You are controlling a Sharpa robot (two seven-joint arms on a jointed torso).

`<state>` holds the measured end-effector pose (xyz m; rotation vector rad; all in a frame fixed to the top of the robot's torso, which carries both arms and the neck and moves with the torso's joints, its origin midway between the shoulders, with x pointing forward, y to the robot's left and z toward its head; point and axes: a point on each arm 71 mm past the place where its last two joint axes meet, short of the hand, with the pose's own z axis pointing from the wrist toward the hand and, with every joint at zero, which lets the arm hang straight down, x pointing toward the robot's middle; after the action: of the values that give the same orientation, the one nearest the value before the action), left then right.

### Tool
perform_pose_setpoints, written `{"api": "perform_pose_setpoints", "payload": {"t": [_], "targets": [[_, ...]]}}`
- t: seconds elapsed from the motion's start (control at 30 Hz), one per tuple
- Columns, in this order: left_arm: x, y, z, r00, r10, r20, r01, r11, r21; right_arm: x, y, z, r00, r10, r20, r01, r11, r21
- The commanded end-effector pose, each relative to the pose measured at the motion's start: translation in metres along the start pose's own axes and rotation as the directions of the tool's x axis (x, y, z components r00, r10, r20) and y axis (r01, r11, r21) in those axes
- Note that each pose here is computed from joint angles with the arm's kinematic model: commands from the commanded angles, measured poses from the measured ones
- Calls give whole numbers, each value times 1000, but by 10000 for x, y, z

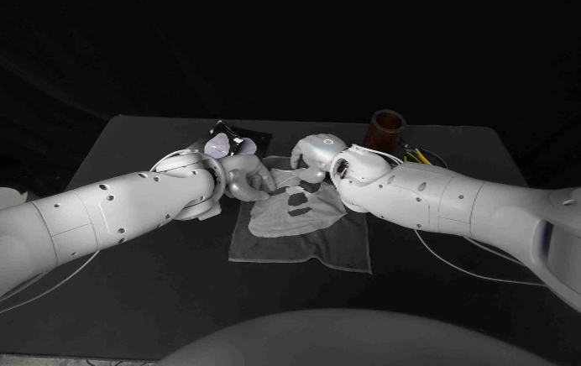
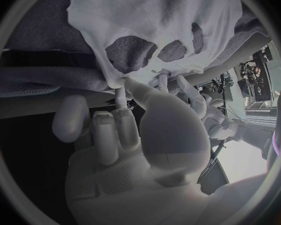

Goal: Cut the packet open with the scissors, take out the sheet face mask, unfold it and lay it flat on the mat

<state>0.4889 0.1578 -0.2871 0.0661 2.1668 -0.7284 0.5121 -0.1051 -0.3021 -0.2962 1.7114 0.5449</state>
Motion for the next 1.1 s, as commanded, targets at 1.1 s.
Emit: {"api": "perform_pose_setpoints", "payload": {"t": [1.1], "targets": [[125, 48, -10, 996, 16, -88, -19, 999, -32, -74, -120, -16, 993, 48, 105, -53, 998, 45]]}}
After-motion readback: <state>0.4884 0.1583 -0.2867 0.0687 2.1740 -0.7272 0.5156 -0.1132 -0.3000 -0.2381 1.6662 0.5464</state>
